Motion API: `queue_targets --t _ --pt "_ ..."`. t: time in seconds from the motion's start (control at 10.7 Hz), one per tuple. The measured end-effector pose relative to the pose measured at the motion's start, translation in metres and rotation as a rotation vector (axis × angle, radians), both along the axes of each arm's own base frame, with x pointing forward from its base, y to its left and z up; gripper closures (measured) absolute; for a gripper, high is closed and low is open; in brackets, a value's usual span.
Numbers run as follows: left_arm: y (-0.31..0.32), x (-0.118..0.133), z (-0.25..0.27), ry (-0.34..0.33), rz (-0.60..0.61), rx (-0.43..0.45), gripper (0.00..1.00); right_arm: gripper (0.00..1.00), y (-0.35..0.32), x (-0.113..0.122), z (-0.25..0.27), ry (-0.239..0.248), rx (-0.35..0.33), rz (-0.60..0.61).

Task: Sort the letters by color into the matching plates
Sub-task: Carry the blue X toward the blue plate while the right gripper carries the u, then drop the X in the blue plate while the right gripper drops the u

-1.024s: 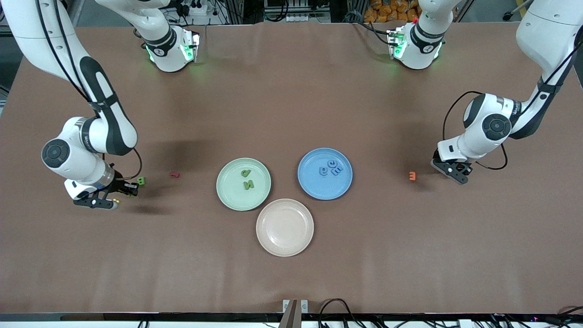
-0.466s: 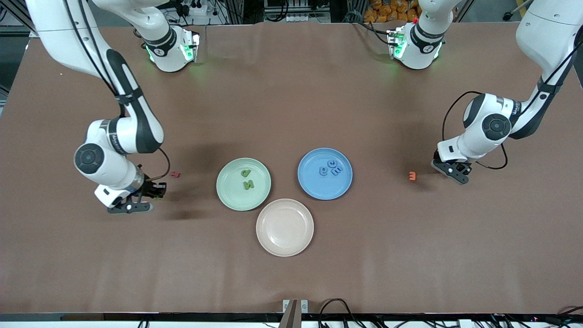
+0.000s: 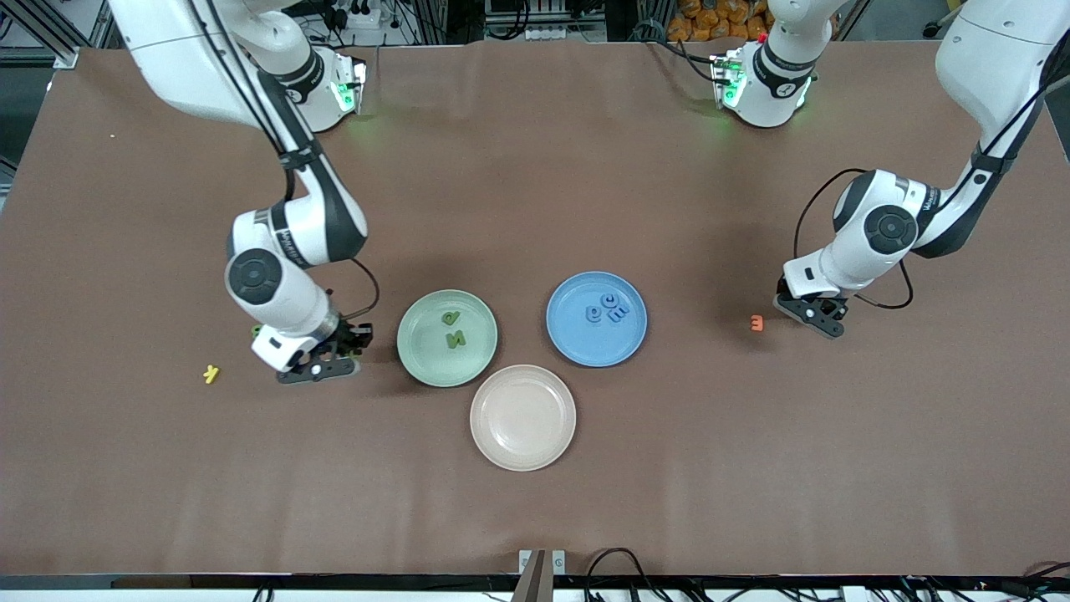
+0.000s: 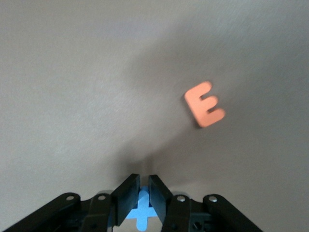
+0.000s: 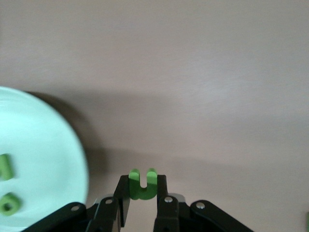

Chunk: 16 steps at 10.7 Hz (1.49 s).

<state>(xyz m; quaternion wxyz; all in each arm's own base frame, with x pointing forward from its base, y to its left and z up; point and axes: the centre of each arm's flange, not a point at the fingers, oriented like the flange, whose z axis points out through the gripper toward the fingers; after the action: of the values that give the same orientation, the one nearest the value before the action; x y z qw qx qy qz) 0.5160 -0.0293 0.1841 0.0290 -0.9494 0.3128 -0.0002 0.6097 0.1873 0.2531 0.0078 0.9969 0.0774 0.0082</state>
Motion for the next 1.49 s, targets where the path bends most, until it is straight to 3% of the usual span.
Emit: queue_targets --t 0.56,1.12,1.21,1.49 --pt "-0.096 0.010 0.041 -0.053 0.208 -0.036 0.82 0.74 0.100 -0.017 -0.013 0.044 -0.024 -0.018" --pt "-0.227 -0.012 0.066 -0.108 0.403 -0.091 0.82 0.74 0.166 -0.034 -0.029 0.034 -0.027 -0.003" --pt "-0.246 -0.014 0.072 -0.117 0.434 -0.109 0.82 0.71 0.169 -0.035 -0.029 0.037 -0.028 -0.003" --pt "-0.294 -0.019 0.077 -0.112 0.514 -0.161 0.82 0.34 0.169 -0.033 -0.026 0.043 -0.035 -0.013"
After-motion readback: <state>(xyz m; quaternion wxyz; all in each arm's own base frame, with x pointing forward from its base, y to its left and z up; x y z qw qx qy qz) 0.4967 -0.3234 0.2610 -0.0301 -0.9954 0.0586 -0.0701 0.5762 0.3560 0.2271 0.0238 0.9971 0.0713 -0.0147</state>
